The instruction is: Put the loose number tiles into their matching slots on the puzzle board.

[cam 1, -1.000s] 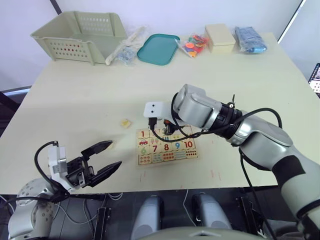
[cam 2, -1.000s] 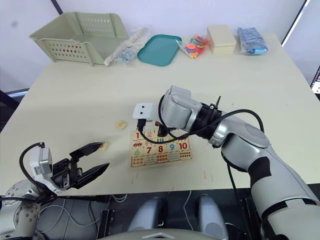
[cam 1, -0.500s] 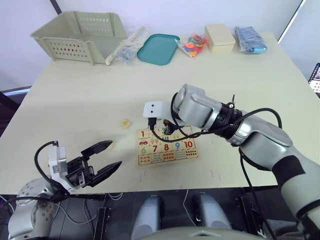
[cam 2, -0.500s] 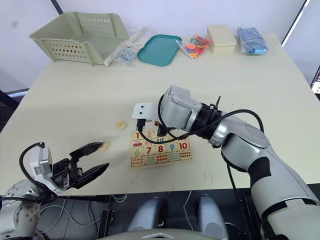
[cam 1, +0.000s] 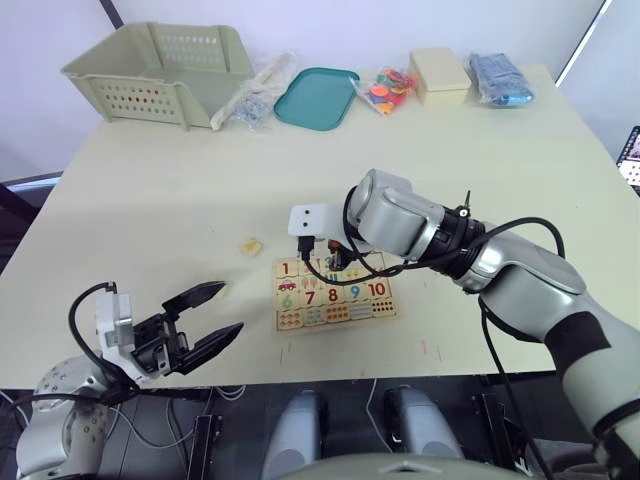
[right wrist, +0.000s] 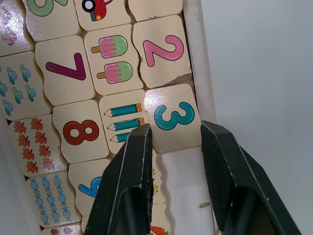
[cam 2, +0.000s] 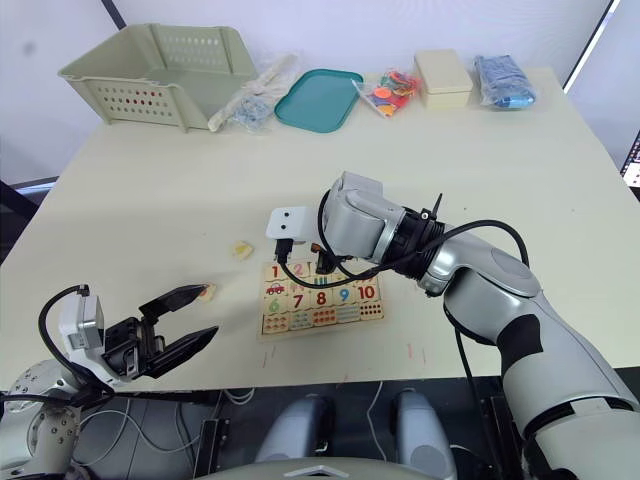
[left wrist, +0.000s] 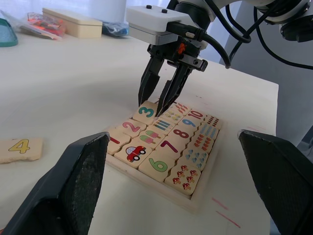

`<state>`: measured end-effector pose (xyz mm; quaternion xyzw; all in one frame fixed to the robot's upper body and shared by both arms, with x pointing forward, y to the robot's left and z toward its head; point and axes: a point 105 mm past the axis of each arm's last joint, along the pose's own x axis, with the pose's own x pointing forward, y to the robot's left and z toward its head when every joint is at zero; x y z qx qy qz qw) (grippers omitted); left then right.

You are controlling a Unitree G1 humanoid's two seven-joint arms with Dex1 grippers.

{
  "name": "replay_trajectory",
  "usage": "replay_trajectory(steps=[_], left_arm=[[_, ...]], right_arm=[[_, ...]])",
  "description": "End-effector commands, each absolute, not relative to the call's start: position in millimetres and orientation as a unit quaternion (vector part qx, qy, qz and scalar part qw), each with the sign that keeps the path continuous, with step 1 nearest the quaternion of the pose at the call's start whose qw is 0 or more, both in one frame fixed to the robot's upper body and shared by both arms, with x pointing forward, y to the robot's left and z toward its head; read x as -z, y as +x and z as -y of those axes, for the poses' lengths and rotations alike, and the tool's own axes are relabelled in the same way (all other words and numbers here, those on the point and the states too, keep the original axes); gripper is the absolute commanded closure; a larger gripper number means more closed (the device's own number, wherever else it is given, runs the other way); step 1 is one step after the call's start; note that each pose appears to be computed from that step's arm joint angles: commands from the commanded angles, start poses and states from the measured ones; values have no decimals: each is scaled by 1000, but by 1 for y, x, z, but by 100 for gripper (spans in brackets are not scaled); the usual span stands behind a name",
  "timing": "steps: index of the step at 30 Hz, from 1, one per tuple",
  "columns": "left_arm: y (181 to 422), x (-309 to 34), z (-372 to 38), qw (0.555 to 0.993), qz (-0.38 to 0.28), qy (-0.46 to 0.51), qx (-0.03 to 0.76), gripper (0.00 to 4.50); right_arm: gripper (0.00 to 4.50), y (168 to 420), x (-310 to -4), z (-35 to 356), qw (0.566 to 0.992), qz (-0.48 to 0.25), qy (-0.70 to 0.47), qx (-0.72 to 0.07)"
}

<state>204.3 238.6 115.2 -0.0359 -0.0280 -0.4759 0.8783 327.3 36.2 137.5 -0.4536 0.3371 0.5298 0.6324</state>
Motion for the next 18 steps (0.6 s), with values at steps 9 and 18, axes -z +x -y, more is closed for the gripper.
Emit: replay_trajectory(steps=[9, 18], left_arm=[[204, -123, -240, 877, 39, -25, 478, 0], [205, -123, -239, 877, 39, -25, 478, 0]], right_arm=[[360, 326, -147, -42, 638, -315, -451, -539], [259, 326, -148, -42, 638, -315, -450, -540]])
